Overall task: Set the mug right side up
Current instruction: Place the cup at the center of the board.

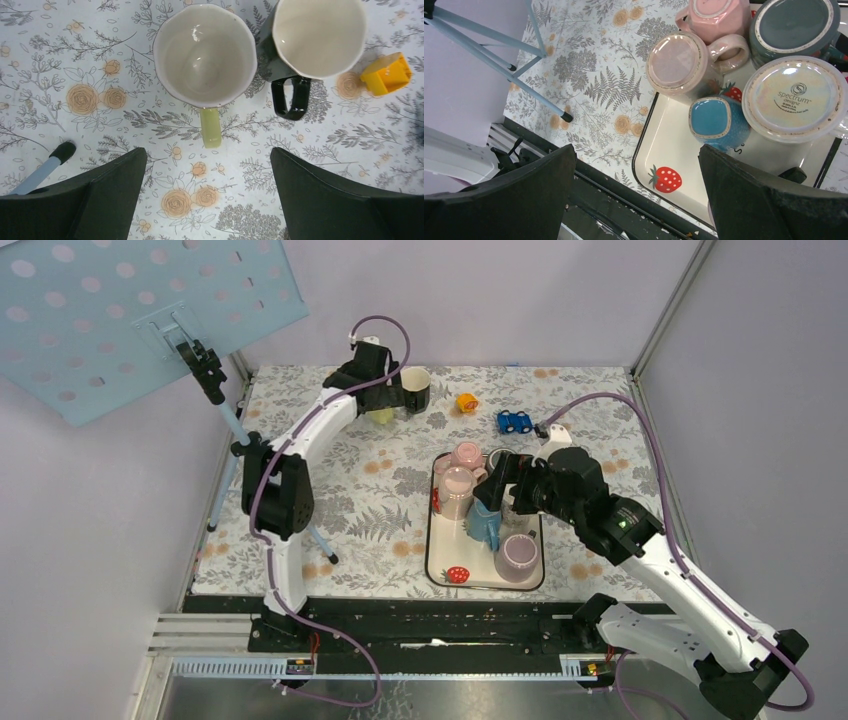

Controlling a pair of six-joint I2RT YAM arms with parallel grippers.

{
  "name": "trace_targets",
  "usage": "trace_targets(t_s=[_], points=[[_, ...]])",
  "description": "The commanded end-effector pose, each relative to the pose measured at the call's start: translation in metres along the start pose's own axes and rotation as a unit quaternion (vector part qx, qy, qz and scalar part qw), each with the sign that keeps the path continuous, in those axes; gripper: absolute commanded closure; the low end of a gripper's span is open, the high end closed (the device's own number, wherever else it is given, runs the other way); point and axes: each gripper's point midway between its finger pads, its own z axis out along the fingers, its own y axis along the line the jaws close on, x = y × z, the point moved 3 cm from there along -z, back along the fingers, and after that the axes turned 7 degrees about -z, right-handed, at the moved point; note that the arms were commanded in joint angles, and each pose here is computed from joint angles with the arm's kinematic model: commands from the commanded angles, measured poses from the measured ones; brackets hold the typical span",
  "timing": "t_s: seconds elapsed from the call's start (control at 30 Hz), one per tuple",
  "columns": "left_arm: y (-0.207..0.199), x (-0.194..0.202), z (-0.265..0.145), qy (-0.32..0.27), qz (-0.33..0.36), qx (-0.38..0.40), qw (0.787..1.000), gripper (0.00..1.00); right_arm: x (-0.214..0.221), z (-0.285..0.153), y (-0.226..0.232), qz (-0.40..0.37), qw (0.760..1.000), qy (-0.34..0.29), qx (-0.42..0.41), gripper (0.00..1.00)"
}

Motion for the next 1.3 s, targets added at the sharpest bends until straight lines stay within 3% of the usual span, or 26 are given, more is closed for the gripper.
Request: trace_targets(t_s=[0.0,0.4,0.73,1.03,1.27], points=[[-0.01,-0.029,-0.043,-0.057,-0.009,0.023,0.998,0.01,-0.001,-0.006,-0.007,0.011,1.0,-0.008,0.022,0.0],[-0.04,0.001,-0.102,-0.047,0.016,0.098,0.994,0.01,0.027,-0.003,-0.032,0.02,0.995,0.046,0.09,0.0],[-0.063,0.043,-0.152,-0.007,0.042,0.191,0.981,0.01,0.059,-0.012,-0.069,0.024,0.974,0.107,0.199,0.0],[-0.073,0.064,-0.186,0.01,0.039,0.249,0.968,0.01,0.085,-0.004,-0.079,0.034,0.964,0.147,0.22,0.0],[-0.07,0.078,-0.197,0.024,0.039,0.268,0.962,0.01,0.088,0.012,-0.077,-0.009,0.964,0.159,0.213,0.0]])
